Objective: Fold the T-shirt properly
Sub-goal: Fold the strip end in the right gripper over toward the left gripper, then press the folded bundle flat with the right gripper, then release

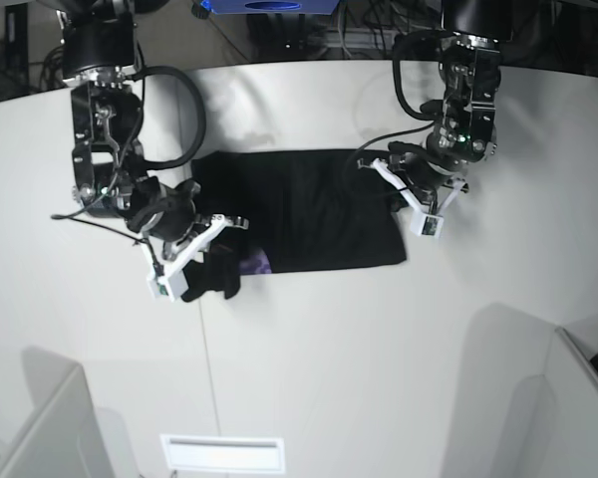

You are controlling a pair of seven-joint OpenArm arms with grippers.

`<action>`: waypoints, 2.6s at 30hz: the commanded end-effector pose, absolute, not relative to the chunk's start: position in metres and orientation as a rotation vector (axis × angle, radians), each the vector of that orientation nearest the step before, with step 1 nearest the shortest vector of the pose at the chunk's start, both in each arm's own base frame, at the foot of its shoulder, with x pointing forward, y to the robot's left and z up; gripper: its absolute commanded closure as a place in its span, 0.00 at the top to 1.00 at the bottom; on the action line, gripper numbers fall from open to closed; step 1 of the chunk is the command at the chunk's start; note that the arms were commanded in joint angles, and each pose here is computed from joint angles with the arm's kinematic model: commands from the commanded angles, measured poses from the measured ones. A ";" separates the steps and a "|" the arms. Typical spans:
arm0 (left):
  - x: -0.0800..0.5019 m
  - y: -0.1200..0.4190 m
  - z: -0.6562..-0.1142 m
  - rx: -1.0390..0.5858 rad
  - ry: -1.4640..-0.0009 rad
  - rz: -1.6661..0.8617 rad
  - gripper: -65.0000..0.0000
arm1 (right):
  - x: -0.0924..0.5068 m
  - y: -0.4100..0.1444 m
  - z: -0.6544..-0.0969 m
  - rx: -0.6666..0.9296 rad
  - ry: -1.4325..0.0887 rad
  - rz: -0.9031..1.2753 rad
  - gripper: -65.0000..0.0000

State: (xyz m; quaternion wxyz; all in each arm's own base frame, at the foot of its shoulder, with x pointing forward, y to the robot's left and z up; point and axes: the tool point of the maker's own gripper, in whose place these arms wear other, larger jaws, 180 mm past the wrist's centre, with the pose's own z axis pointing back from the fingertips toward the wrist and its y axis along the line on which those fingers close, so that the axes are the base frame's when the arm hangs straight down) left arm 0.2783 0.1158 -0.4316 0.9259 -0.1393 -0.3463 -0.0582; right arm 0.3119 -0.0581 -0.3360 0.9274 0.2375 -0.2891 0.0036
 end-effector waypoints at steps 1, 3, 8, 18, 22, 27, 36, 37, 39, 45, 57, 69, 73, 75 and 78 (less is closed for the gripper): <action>0.276 0.114 -0.431 -0.279 -0.697 -0.127 0.00 | 0.322 -0.052 -0.316 0.511 -0.660 0.018 0.00; 0.277 0.114 -0.432 -0.267 -0.694 -0.108 0.00 | 0.320 -0.041 -0.309 0.537 -0.674 0.028 0.00; 0.275 0.104 -0.430 -0.273 -0.693 -0.121 0.00 | 0.319 -0.024 -0.302 0.584 -0.682 0.025 0.00; 0.277 0.100 -0.406 -0.273 -0.697 -0.156 0.00 | 0.308 0.018 -0.297 0.667 -0.662 0.074 0.00; 0.279 0.101 -0.402 -0.272 -0.709 -0.157 0.00 | 0.301 0.035 -0.296 0.688 -0.663 0.114 0.00; 0.274 0.108 -0.406 -0.255 -0.694 -0.166 0.00 | 0.300 0.046 -0.292 0.706 -0.693 0.135 0.00; 0.273 0.116 -0.408 -0.234 -0.685 -0.175 0.00 | 0.299 0.076 -0.277 0.778 -0.735 0.149 0.00; 0.273 0.116 -0.408 -0.234 -0.685 -0.175 0.00 | 0.301 0.078 -0.277 0.780 -0.732 0.146 0.00; 0.268 0.121 -0.410 -0.223 -0.674 -0.181 0.00 | 0.304 0.080 -0.282 0.779 -0.715 0.140 0.00; 0.257 0.154 -0.414 -0.172 -0.662 -0.105 0.00 | 0.310 0.078 -0.297 0.763 -0.712 0.107 0.00; 0.225 0.240 -0.396 -0.017 -0.691 0.075 0.00 | 0.310 0.088 -0.313 0.773 -0.662 0.074 0.00; 0.221 0.279 -0.383 0.058 -0.722 0.155 0.00 | 0.303 0.100 -0.335 0.779 -0.580 0.050 0.53; 0.221 0.280 -0.382 0.060 -0.723 0.157 0.00 | 0.291 0.118 -0.333 0.791 -0.568 0.118 0.59; 0.221 0.280 -0.382 0.060 -0.723 0.157 0.00 | 0.290 0.130 -0.326 0.805 -0.572 0.156 0.59; 0.221 0.280 -0.382 0.060 -0.724 0.157 0.00 | 0.284 0.149 -0.323 0.812 -0.561 0.230 0.59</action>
